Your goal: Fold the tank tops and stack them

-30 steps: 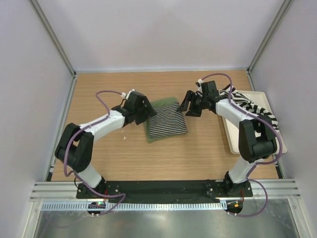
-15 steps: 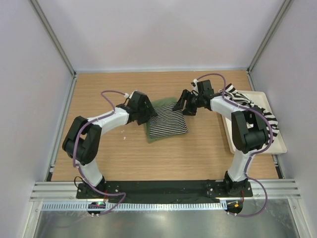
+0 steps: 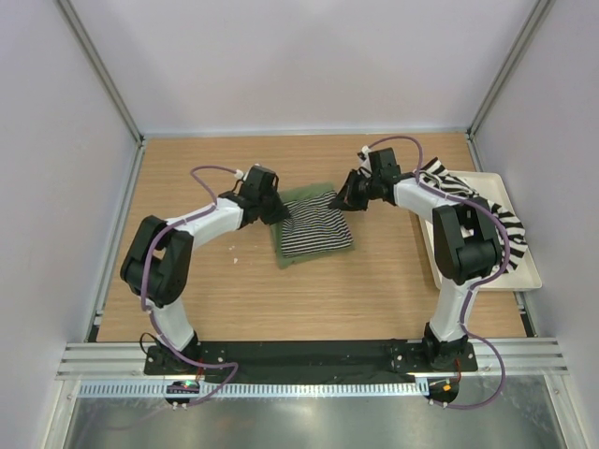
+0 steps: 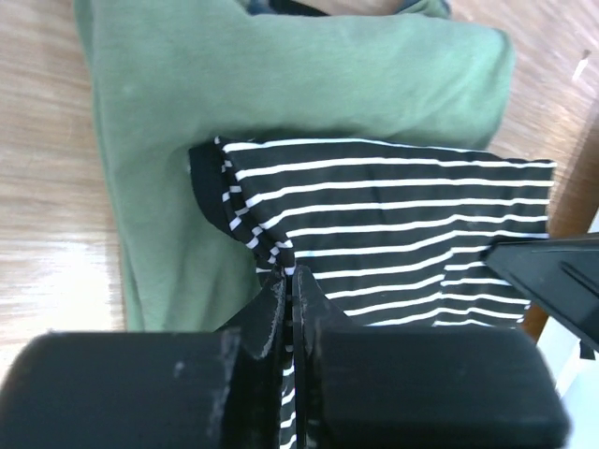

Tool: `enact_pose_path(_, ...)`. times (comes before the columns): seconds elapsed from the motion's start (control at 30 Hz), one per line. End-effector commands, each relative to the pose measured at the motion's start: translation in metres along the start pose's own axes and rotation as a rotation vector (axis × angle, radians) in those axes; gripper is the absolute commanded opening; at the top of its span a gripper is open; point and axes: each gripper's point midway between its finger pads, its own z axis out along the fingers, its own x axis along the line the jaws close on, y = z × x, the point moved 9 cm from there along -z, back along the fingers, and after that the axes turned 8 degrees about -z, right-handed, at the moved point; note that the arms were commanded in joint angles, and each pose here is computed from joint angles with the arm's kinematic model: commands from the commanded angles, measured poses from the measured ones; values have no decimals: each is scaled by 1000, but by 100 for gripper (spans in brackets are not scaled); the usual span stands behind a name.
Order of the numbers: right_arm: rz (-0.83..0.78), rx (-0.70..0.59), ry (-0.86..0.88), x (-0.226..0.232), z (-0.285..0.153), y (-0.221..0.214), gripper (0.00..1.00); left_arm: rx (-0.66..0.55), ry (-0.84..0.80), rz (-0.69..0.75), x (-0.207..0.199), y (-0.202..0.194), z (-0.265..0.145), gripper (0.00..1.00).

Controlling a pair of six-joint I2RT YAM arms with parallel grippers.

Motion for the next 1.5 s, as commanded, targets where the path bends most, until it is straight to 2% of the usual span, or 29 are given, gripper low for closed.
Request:
enact_pose_path(0.0,-80,-64,57,24,-8,15,1,-61,-101,39,-24,15,-9,0)
enact_pose_path(0.27,-145,-122,114,44,-24,18,1,-218,-138,87,-22,22,-53,0)
enact_pose_path(0.5,-163,-165,137,55,-32,25,1,-292,-146,118,-21,27,-72,0)
enact_pose_path(0.7,-142,-141,132,45,-18,25,1,-238,-107,127,-20,23,-54,0)
enact_pose_path(0.93,-93,-80,55,19,11,17,5,-183,-21,108,3,11,-23,0)
enact_pose_path(1.0,-82,-60,39,11,19,14,14,-186,22,110,11,9,-18,1)
enact_pose_path(1.03,-84,-63,23,9,20,13,22,-189,29,110,12,9,-17,3)
enact_pose_path(1.07,-92,-70,19,9,19,13,40,-185,40,120,14,9,-15,6)
enact_pose_path(1.1,-96,-82,9,9,17,12,46,-185,50,125,14,9,-15,17)
enact_pose_path(1.3,-164,-158,-82,25,-15,22,61,-219,107,200,3,21,-44,47)
enact_pose_path(1.4,-198,-214,-129,34,-40,22,66,-263,87,199,0,25,-73,53)
enact_pose_path(1.47,-215,-227,-172,34,-50,17,67,-261,61,197,-2,23,-87,53)
